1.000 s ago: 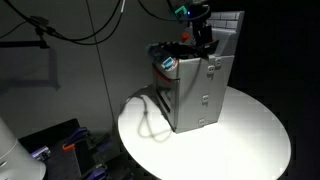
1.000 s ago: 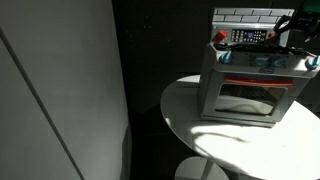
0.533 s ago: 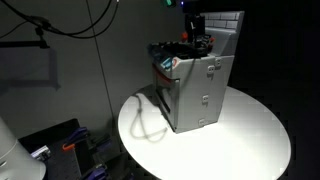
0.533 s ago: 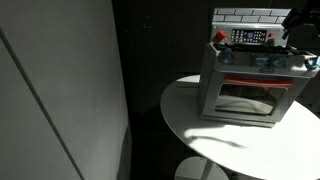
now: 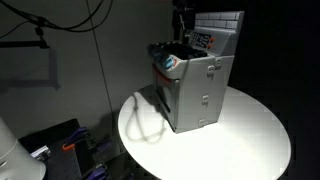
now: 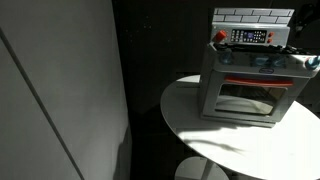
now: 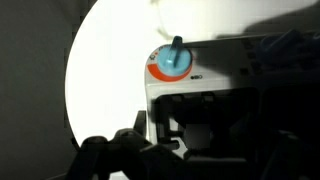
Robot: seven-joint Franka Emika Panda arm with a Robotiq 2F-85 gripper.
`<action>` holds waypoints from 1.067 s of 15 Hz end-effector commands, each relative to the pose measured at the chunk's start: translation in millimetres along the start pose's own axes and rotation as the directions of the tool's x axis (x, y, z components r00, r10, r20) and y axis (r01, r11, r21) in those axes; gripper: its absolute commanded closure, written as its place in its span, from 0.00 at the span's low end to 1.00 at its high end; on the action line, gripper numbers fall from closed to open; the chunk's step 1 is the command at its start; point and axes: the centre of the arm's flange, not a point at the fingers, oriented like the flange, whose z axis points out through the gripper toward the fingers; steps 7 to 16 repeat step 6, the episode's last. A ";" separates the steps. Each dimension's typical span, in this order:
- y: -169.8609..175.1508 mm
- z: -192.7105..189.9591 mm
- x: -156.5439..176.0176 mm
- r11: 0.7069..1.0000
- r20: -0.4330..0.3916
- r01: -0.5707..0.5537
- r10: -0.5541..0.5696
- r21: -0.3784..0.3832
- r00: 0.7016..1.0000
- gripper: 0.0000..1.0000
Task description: Press the bottom orange button on the microwave oven controlling panel of the stove
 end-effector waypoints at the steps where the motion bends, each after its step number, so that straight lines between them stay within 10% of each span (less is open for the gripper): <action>1: 4.3 -17.3 -8.8 0.999 0.028 0.046 -0.046 0.007 0.999 0.00; 16: 2.6 -7.7 -8.2 1.000 0.022 0.028 -0.028 -0.005 0.999 0.00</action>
